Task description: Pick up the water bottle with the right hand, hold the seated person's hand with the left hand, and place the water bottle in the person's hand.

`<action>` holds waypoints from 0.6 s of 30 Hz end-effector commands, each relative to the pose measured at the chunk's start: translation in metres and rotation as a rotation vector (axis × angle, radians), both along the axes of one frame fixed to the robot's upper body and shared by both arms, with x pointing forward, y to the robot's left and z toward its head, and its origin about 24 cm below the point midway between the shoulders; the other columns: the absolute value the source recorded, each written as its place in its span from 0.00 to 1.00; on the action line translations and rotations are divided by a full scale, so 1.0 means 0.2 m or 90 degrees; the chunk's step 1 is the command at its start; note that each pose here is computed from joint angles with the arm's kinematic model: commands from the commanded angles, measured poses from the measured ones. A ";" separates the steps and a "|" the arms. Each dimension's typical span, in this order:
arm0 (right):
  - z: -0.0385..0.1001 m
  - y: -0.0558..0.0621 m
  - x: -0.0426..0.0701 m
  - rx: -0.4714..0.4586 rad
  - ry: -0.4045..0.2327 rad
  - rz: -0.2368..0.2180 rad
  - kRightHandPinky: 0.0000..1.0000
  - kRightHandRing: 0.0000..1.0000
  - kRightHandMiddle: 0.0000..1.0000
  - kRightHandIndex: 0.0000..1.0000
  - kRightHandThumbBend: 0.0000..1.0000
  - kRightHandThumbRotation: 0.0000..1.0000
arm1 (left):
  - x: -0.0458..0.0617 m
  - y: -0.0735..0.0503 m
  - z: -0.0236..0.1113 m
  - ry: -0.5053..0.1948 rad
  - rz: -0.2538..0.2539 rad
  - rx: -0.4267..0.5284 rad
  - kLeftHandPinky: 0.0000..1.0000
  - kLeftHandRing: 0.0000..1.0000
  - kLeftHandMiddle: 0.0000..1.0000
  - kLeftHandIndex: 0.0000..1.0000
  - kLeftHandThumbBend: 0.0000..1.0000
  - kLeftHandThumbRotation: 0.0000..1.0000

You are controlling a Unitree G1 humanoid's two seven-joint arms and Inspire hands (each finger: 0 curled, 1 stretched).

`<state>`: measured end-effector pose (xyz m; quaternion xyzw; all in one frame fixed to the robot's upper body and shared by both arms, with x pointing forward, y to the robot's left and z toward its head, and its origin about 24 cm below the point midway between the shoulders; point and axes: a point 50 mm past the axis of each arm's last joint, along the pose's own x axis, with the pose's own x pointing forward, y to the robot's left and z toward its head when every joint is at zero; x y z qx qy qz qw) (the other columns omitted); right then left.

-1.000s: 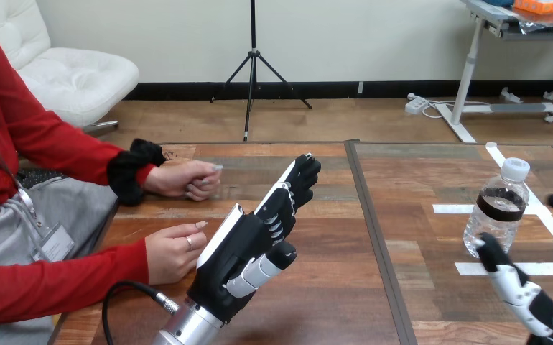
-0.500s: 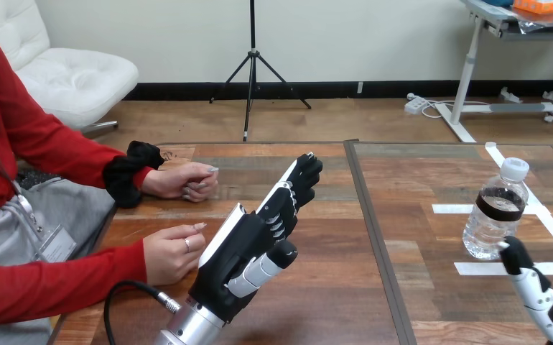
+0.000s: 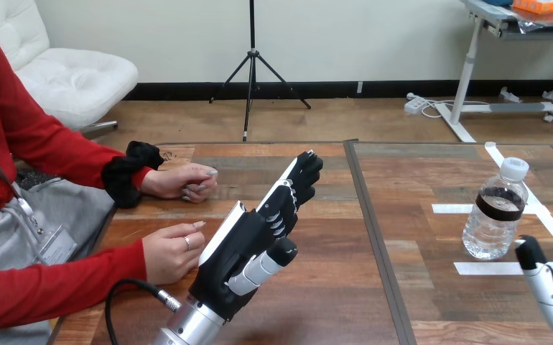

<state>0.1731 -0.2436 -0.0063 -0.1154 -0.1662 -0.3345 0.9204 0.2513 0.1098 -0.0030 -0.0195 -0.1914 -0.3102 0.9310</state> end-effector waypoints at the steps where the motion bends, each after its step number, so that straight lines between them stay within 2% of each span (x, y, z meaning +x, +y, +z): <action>1: 0.07 -0.02 0.12 0.004 -0.016 0.035 0.87 0.99 0.98 0.98 1.00 0.57 | 0.07 -0.03 0.08 -0.046 -0.010 -0.005 1.00 1.00 1.00 1.00 1.00 0.86; 10: 0.07 -0.06 0.18 0.041 0.030 0.051 0.90 1.00 0.98 1.00 1.00 0.57 | 0.07 -0.04 0.08 -0.047 -0.010 -0.004 1.00 1.00 1.00 1.00 1.00 0.86; 18: 0.07 -0.09 0.23 0.054 0.062 0.055 0.88 1.00 0.97 1.00 1.00 0.58 | 0.07 -0.04 0.09 -0.046 -0.008 -0.006 1.00 1.00 1.00 1.00 1.00 0.86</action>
